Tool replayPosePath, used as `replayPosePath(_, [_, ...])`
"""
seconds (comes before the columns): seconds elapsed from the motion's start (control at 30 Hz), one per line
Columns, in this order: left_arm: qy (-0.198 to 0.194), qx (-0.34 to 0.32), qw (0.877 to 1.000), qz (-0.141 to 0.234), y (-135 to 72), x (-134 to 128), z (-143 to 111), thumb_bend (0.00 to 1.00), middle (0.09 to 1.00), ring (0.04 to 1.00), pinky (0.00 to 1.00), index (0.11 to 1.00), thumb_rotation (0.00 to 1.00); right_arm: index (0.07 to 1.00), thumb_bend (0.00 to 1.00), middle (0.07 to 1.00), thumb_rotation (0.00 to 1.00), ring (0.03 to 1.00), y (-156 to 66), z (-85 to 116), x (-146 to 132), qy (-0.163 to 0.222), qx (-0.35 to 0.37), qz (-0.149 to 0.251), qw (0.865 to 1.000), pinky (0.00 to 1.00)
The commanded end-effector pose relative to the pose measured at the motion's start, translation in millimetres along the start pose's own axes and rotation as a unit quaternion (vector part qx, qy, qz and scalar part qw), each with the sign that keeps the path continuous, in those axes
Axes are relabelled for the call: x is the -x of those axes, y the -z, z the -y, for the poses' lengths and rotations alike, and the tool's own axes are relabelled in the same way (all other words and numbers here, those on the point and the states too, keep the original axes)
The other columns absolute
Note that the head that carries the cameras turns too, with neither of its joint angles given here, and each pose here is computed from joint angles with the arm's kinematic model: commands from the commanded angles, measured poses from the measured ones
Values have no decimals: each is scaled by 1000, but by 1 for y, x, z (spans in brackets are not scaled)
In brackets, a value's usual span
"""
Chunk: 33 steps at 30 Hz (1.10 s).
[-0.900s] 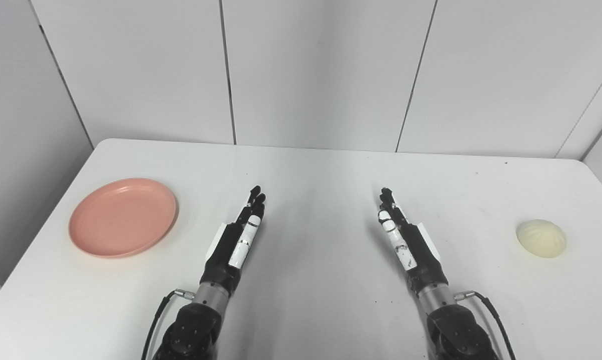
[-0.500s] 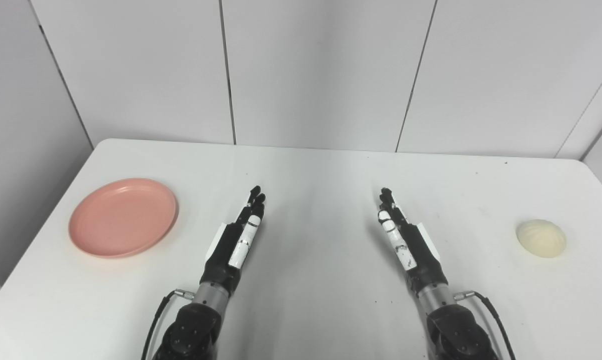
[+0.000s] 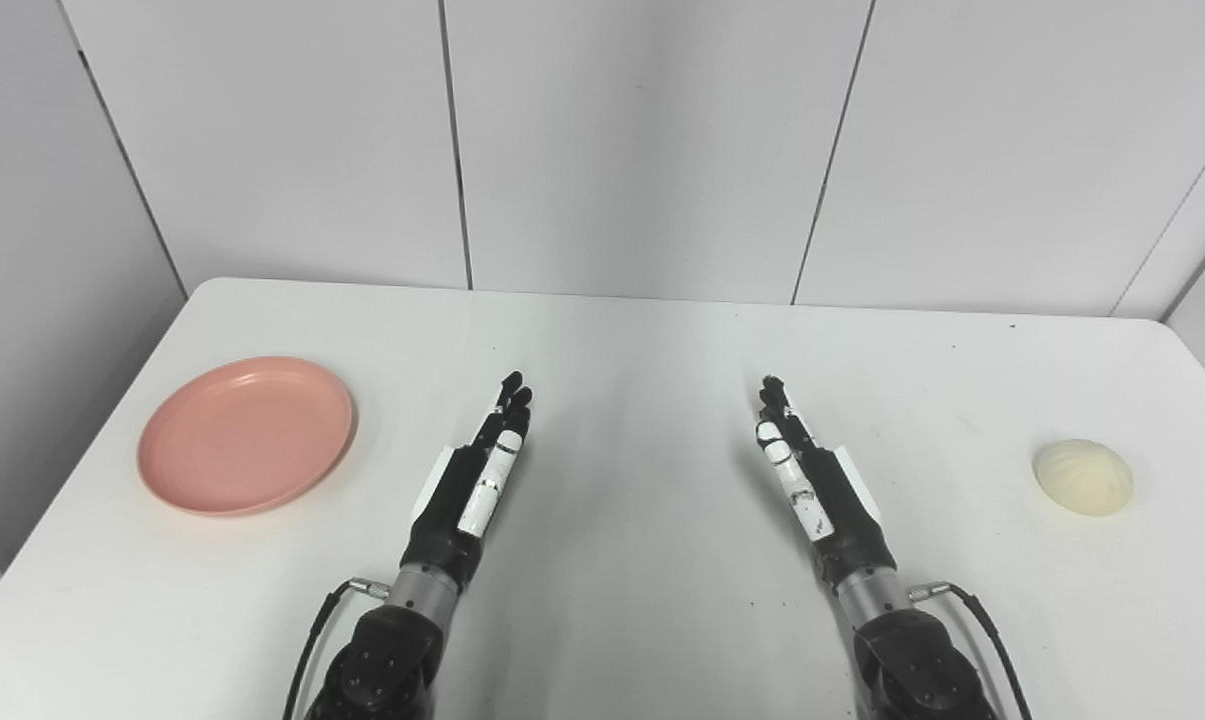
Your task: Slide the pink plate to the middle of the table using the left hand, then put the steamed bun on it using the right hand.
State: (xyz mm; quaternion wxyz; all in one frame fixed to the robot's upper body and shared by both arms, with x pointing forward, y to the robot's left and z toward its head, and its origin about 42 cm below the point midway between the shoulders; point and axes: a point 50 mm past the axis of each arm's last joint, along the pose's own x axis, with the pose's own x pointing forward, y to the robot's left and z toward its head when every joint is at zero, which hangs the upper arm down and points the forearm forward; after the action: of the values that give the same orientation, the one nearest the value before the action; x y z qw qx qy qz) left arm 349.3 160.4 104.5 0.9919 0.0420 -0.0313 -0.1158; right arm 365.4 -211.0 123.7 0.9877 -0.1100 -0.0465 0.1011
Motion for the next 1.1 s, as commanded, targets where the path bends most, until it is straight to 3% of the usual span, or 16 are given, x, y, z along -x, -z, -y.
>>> replayPosePath(0.0, [-5,1,997,-83,51,34,-6,443,998,993,995,999,1000,1000,210,1000,1000,1000,22,-6,13,-4,-8,-34,999,996])
replayPosePath(0.27, [5,-8,996,-87,58,28,1,446,997,994,1000,996,1000,1000,205,1000,1000,1000,24,2,14,-5,-12,-41,999,1000])
replayPosePath(0.67, [10,-16,995,-96,67,11,28,493,1000,1000,1000,1000,1000,1000,107,1000,1000,1000,27,22,12,-5,-25,-32,999,1000])
replayPosePath(1.07, [9,-15,995,-96,68,8,32,513,1000,1000,1000,1000,1000,1000,67,1000,1000,1000,25,24,15,-7,-34,-39,999,1000])
